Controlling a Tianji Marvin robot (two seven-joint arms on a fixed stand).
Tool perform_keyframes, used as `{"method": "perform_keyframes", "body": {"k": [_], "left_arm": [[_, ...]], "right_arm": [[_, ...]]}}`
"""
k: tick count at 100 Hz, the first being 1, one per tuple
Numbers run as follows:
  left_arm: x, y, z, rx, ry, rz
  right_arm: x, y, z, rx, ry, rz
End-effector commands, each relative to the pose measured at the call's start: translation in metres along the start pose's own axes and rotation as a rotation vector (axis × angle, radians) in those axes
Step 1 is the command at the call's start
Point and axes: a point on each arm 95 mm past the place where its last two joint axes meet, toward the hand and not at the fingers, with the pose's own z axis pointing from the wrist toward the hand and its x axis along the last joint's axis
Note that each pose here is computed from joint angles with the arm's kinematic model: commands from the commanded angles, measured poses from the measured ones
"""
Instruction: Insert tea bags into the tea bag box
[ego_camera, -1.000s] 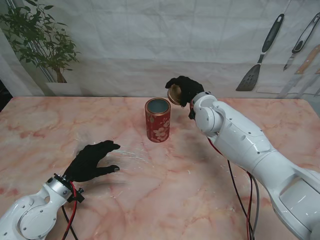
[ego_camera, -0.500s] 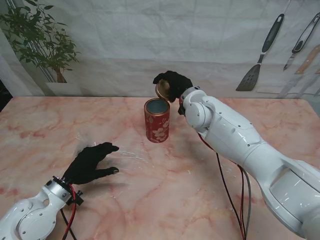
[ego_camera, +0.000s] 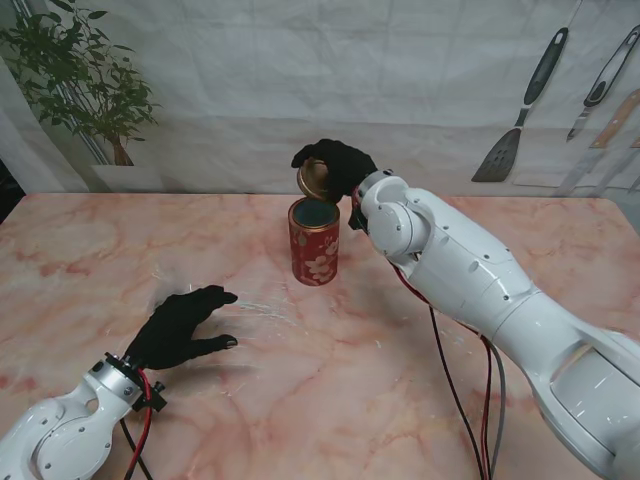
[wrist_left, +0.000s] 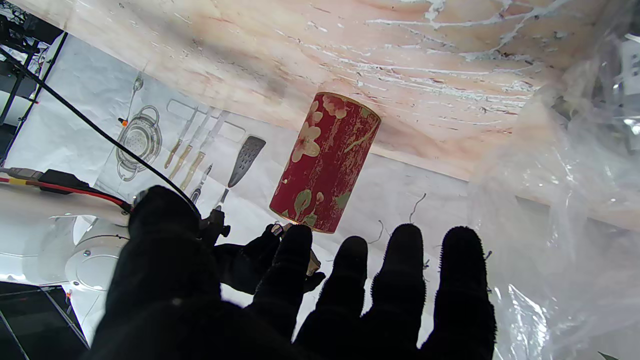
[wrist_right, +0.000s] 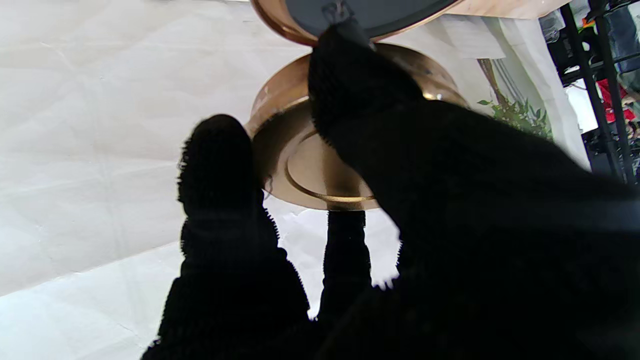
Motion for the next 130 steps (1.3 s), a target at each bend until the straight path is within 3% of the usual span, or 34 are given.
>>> {"method": "perform_keyframes", "body": {"k": [1,33,130], "left_arm": [[0.002,-0.001,0.001,-0.009,0.008,0.003],[0.002,-0.001,0.002,-0.011,0.011,0.005],[0.002,-0.002,0.004,-0.007,0.014,0.007]], "right_arm": [[-0.002,-0.005,-0.005,0.031,0.012,-0.025],[-0.006,-0.013,-0.013,0.102,0.032,-0.049],[0.011,0.0,-0.03,0.129,0.117,-0.07]]}}
